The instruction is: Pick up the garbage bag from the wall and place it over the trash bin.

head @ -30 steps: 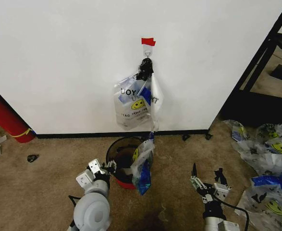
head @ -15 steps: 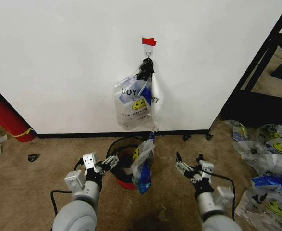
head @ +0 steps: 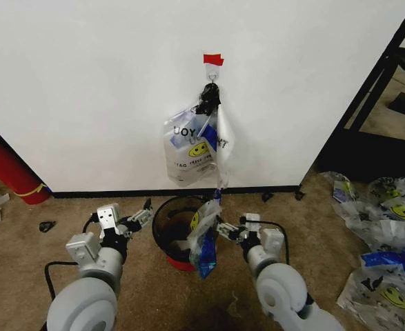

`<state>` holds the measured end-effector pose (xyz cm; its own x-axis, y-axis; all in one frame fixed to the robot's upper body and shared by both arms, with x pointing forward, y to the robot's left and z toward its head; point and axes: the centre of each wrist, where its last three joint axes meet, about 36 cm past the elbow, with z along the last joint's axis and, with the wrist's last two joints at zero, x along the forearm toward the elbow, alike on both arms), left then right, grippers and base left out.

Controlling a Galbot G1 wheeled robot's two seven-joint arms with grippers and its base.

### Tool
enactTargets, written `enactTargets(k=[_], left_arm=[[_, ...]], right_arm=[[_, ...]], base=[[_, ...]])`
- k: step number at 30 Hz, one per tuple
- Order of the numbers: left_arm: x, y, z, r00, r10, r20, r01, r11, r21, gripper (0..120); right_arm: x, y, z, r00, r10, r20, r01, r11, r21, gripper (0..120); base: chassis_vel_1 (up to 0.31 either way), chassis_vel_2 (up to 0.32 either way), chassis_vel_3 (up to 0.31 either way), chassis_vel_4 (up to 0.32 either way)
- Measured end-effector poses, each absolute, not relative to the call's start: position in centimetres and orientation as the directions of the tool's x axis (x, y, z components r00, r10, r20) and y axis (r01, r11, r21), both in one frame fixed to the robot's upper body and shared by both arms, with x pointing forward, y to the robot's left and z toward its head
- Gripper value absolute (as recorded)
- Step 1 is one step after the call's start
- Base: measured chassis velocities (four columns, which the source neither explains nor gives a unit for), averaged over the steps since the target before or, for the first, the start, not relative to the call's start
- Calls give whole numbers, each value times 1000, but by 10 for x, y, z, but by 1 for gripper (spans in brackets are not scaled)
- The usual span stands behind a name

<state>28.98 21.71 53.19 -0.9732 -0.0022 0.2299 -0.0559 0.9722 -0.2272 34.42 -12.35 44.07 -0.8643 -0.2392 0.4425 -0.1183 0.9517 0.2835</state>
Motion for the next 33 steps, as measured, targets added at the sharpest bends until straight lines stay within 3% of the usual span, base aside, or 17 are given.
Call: enactTargets(k=[33], left_arm=[[286, 214, 531, -970, -18, 243, -80, 966, -248, 100]], right_arm=[[390, -70, 464, -713, -147, 686, 112, 941, 318, 96]], base=[[0, 0, 0, 0]])
